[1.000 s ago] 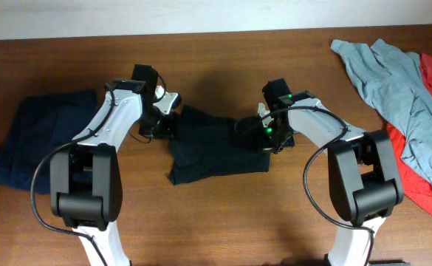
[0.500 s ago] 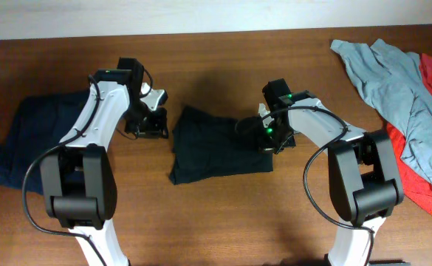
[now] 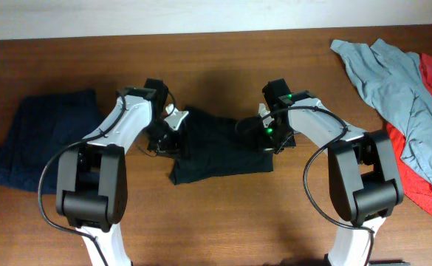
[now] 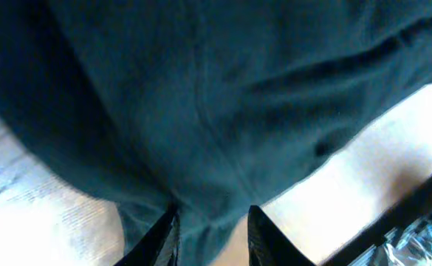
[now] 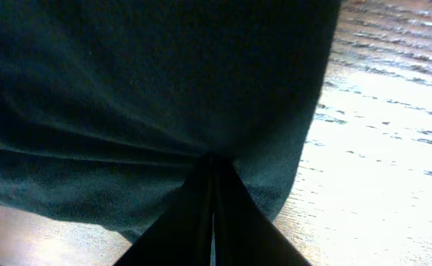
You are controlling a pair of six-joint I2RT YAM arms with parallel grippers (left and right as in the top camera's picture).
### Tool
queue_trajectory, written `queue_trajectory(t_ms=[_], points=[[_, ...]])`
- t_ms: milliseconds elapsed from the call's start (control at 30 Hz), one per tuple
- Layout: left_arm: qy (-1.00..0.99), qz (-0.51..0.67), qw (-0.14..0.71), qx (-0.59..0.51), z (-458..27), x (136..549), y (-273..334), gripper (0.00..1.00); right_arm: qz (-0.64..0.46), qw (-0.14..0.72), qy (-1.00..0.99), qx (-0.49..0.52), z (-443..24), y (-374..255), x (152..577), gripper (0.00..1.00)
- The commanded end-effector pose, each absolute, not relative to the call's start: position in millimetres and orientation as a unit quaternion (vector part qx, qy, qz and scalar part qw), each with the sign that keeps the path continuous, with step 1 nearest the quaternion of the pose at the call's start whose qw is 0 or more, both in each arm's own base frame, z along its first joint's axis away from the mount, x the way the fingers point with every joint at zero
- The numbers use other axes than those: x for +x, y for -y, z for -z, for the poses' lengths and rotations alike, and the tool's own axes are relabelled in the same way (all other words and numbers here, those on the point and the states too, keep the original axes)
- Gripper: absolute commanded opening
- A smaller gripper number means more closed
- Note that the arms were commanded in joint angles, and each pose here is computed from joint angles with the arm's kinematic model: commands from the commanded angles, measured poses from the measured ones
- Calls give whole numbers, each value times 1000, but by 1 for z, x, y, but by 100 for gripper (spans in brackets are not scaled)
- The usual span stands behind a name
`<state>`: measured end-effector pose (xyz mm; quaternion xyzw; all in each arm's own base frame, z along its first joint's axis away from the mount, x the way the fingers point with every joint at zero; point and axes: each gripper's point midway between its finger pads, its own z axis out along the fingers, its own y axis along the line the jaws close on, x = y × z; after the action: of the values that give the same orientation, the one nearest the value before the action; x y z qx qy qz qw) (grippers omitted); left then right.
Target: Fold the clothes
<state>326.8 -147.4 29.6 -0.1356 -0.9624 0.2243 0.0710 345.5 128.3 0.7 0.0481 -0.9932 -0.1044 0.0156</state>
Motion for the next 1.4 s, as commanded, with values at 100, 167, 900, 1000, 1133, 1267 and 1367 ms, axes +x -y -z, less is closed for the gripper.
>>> queue_trajectory(t_ms=[100, 167, 900, 1000, 1133, 1267, 1367], points=[[963, -230, 64, -126, -19, 325, 147, 30, 52, 43, 997, 35, 21, -106, 336, 4], [962, -232, 62, -129, -19, 325, 150, 29, 52, 43, 997, 35, 21, -106, 336, 4], [976, -205, 72, -25, -29, 328, 70, 1, 52, 44, 997, 35, 21, -106, 335, 4], [972, -228, 61, -8, -35, 333, 64, 1, 52, 44, 997, 35, 21, -106, 335, 4], [971, -229, 61, -7, -35, 333, 64, 2, 52, 44, 997, 35, 21, -106, 335, 4], [971, -229, 61, -18, -35, 332, 71, 13, 51, 46, 997, 35, 21, -105, 334, 6], [971, -229, 54, -33, -38, 333, 76, 14, 50, 50, 997, 35, 21, -105, 332, 9]])
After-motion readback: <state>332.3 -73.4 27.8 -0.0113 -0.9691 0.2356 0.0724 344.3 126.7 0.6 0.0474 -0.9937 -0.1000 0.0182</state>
